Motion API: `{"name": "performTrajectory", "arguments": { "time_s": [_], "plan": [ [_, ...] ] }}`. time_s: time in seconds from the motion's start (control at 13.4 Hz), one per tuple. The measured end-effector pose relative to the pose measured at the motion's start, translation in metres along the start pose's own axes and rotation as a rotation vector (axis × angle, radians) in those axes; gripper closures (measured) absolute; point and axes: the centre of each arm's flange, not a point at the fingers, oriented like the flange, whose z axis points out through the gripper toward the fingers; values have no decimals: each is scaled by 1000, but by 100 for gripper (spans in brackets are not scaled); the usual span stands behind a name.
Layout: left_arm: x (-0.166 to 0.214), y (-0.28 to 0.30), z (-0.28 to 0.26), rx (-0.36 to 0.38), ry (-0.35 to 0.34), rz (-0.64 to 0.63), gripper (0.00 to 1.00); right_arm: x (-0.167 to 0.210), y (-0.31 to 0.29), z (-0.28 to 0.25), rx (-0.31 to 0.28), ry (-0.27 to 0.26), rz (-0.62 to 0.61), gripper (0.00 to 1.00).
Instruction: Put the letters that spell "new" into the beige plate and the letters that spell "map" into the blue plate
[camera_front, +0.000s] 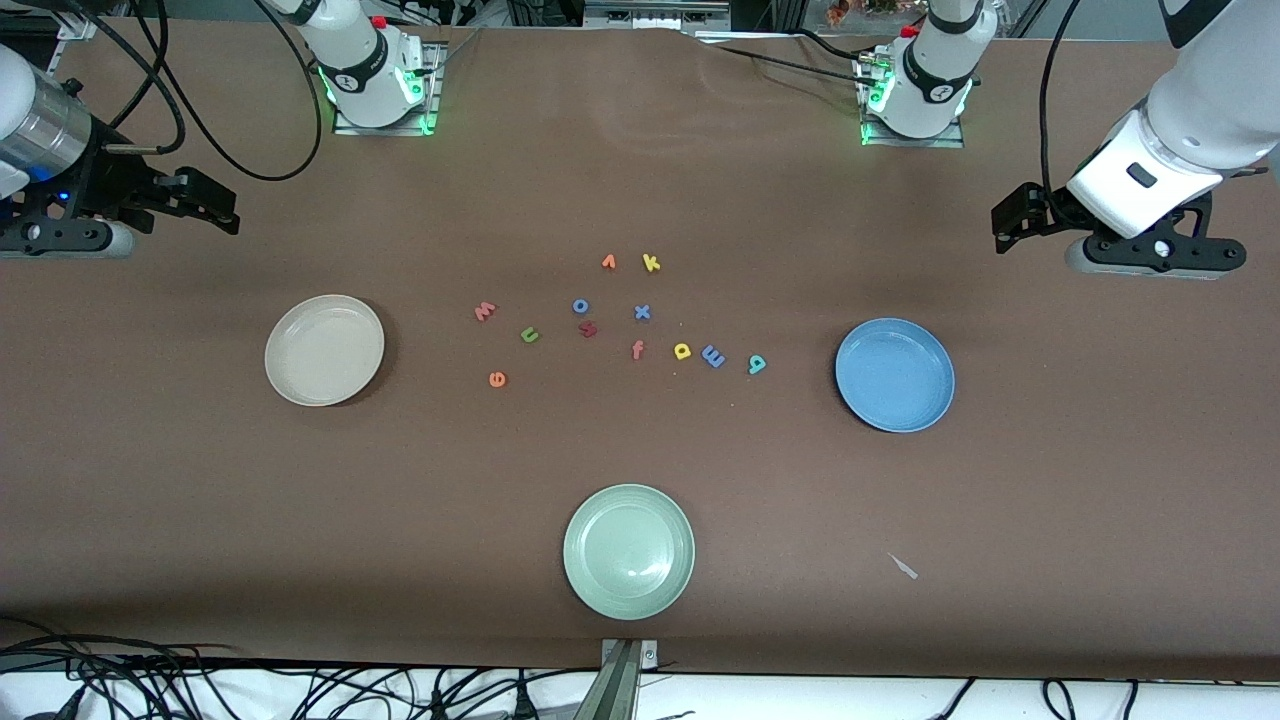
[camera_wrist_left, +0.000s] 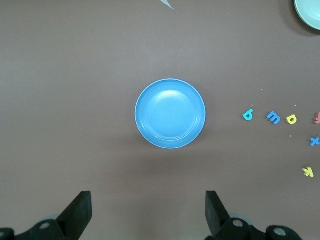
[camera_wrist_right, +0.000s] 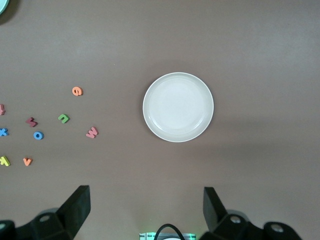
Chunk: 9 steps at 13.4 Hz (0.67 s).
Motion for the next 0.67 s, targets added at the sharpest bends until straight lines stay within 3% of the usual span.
{"name": "performTrajectory", "arguments": {
  "time_s": [0.67],
  "plan": [
    [0,0,0,0,0,0,0,1,-3,6,-2,-12,-6,0]
  ]
}}
